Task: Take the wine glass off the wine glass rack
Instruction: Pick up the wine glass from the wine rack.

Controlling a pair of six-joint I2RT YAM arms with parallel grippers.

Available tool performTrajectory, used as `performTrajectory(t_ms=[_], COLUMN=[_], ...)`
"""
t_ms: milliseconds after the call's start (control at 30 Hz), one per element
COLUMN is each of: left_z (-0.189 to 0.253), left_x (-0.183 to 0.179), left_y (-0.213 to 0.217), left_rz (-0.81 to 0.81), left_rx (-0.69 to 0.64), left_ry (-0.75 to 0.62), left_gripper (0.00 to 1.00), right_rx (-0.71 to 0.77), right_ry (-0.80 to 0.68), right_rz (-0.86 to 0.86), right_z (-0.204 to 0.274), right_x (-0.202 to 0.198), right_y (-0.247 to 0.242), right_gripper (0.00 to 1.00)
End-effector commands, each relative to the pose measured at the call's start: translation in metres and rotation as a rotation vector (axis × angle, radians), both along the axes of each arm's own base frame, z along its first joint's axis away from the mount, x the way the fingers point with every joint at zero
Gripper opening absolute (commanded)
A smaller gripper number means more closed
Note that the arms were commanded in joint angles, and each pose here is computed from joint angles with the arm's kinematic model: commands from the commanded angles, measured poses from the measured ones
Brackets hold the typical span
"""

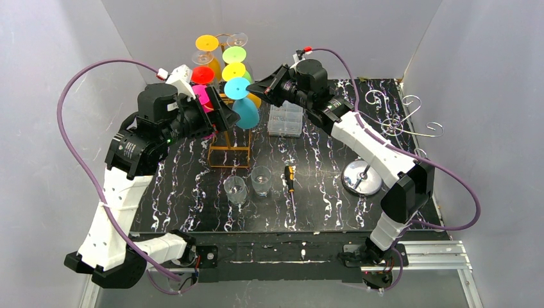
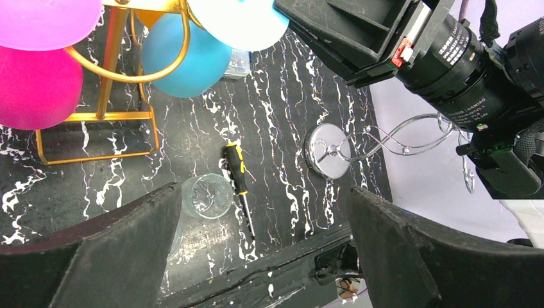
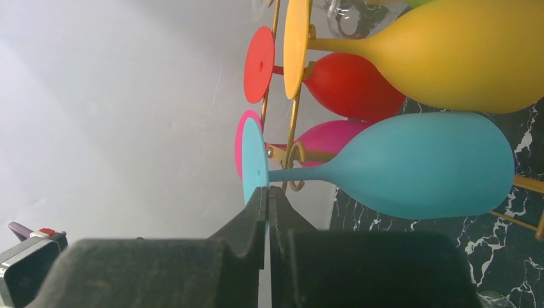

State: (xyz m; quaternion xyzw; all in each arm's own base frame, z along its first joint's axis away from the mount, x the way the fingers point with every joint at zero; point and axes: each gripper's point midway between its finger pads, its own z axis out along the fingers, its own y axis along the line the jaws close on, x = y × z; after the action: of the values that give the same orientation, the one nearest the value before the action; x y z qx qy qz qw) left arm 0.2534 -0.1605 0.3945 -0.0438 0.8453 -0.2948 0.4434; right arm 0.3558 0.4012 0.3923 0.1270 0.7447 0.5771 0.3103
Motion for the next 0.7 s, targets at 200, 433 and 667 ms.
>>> performTrajectory(t_ms=[200, 433, 667], left_z=[0.007, 0.007, 0.009], left_x=[-0.004, -0.003, -0.003], left_y=[0.003, 0.002, -0.007], left_rz=[-0.006, -0.009, -0.039], left_rx=[-0.01, -0.015, -0.053], left_ry=[-0.028, -0.024, -0.021], left_gripper=[0.99, 0.99, 0.99], right_rx=[0.036, 0.031, 0.009], right_ry=[-0.068, -0.068, -0.08], right_rz=[-0.018, -0.026, -0.083], right_z=[0.025, 0.028, 0.034], right_x=[0.004, -0.001, -0.013], right_y=[0.001, -0.005, -0.031], right_gripper=[0.01, 0.01, 0.01])
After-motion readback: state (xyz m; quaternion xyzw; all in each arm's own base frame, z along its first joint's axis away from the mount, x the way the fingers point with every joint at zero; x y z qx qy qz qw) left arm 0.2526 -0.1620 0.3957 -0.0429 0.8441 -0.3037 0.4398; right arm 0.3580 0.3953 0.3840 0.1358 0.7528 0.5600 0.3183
